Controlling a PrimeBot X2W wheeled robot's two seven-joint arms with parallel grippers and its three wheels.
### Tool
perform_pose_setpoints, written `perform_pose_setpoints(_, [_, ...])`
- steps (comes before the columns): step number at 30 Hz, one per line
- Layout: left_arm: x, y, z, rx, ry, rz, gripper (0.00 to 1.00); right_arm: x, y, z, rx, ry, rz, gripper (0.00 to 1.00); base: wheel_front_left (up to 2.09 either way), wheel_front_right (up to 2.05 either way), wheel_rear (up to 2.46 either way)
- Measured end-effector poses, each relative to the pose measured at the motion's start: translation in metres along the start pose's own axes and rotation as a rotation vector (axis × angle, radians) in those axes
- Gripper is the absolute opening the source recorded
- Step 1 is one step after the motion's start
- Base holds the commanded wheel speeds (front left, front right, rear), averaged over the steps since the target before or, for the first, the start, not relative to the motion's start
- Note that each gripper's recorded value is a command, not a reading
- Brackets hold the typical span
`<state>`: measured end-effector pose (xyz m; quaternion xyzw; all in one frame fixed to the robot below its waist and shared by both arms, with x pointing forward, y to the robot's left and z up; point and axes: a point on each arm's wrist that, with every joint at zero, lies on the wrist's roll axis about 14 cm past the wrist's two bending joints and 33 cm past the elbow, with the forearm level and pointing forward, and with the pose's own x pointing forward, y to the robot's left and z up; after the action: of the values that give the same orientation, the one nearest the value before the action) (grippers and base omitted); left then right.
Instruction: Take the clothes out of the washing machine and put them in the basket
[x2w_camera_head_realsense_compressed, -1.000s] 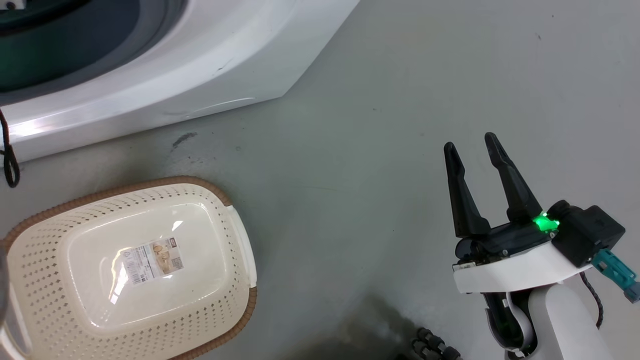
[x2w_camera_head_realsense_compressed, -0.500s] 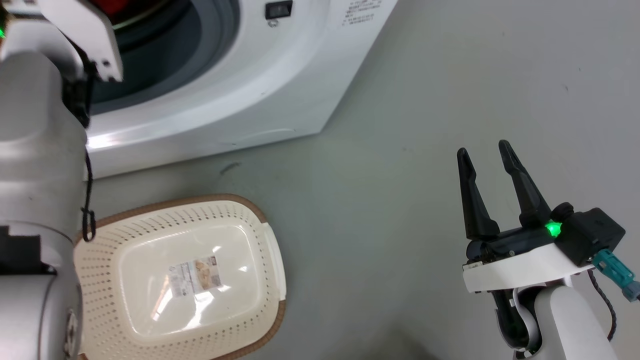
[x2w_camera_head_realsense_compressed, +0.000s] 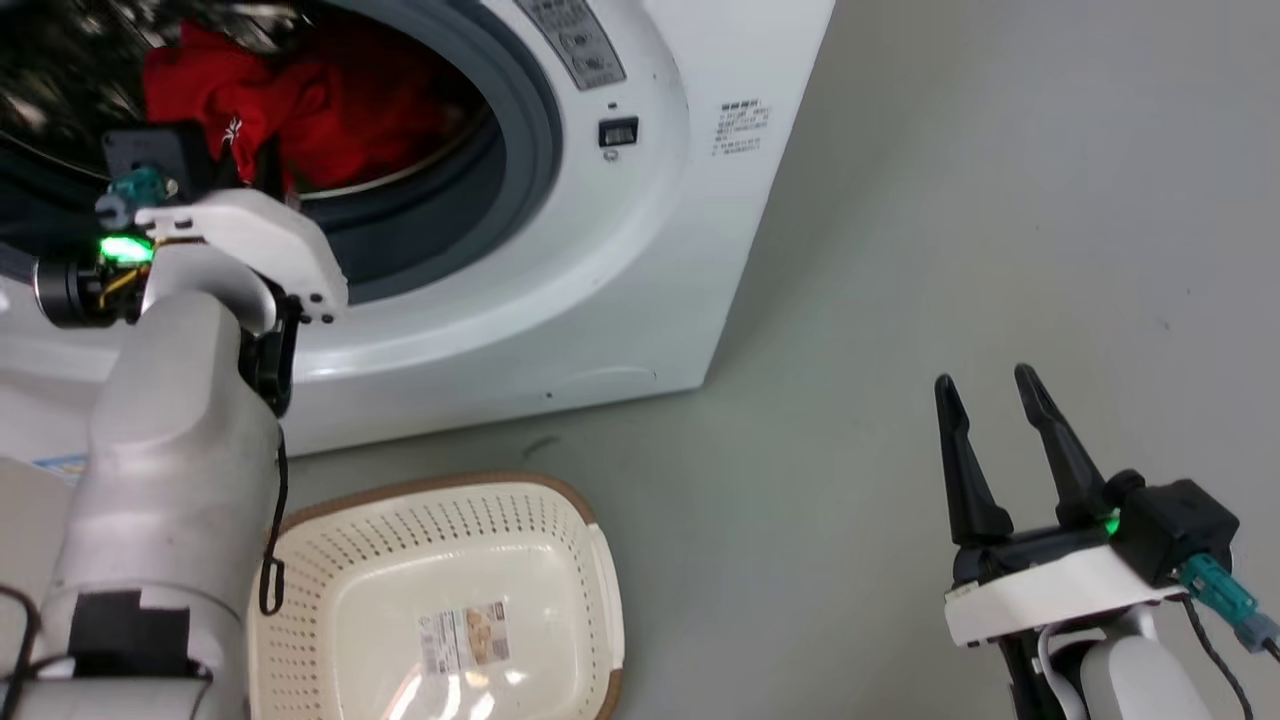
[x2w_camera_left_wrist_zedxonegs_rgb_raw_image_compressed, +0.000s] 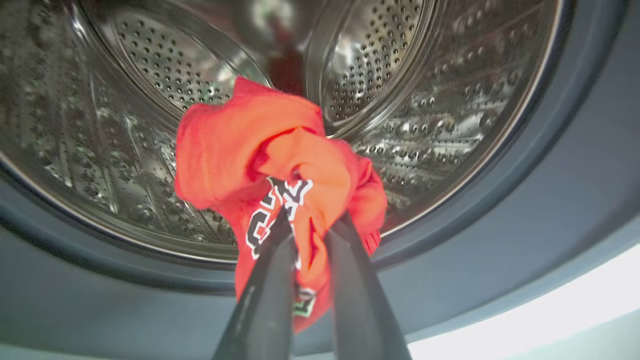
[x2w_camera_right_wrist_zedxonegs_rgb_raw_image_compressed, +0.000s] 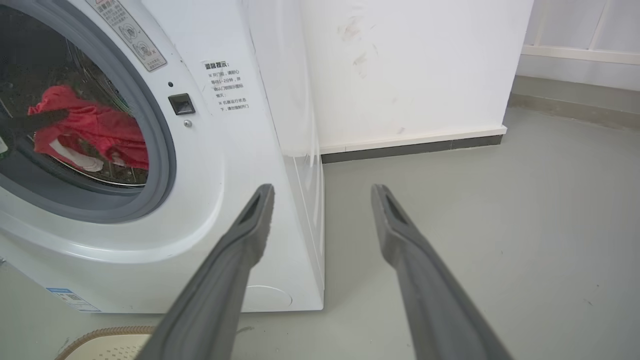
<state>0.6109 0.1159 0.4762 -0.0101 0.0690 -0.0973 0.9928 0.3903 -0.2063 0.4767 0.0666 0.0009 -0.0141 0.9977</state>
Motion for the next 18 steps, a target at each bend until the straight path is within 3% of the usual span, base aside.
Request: perform_pose_setpoints(18, [-0.123,-0.008,0.076,-0.015,-0.325,0.007,0.00,-0.039,0.013,0.043,0.018,-0.092,0.032,1.00,0.00,0.00,0.00])
